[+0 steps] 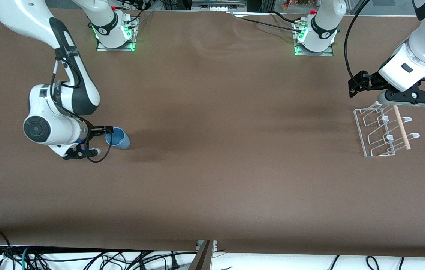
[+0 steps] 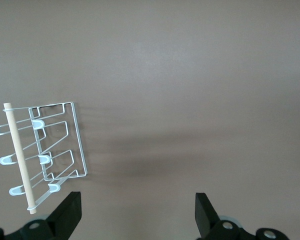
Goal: Transfer cup to left arm and place on rack
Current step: 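Close the right gripper on the blue cup's side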
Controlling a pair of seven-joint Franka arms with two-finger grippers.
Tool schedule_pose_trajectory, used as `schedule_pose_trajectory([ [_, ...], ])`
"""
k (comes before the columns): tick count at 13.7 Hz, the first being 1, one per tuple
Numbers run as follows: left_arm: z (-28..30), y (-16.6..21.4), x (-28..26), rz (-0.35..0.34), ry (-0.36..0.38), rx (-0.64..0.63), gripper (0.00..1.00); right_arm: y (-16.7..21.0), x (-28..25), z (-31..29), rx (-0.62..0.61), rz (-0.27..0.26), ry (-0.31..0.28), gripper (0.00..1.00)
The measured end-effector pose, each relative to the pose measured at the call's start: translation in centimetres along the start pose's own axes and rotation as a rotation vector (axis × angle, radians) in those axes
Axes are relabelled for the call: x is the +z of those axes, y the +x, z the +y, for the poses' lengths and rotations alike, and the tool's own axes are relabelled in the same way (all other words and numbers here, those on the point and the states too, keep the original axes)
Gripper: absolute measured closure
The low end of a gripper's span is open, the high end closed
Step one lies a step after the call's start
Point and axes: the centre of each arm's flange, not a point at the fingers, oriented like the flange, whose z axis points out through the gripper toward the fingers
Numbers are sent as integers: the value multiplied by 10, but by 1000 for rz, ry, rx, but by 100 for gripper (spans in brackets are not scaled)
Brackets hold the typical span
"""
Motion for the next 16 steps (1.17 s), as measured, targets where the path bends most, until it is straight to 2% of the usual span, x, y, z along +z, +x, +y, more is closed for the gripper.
schedule_pose_trajectory([
  [3,0,-1,1,-6,1,0,0,7,16,-1,-2,-1,-1,7],
  [10,0,-1,1,-7,1,0,0,12,29,-32,55,6,-15,85],
  [11,0,-1,1,-7,1,0,0,12,31,-38,69,5,-18,93],
  [16,2,-1,1,-7,1,3,0,13,29,-42,82,9,-20,94],
])
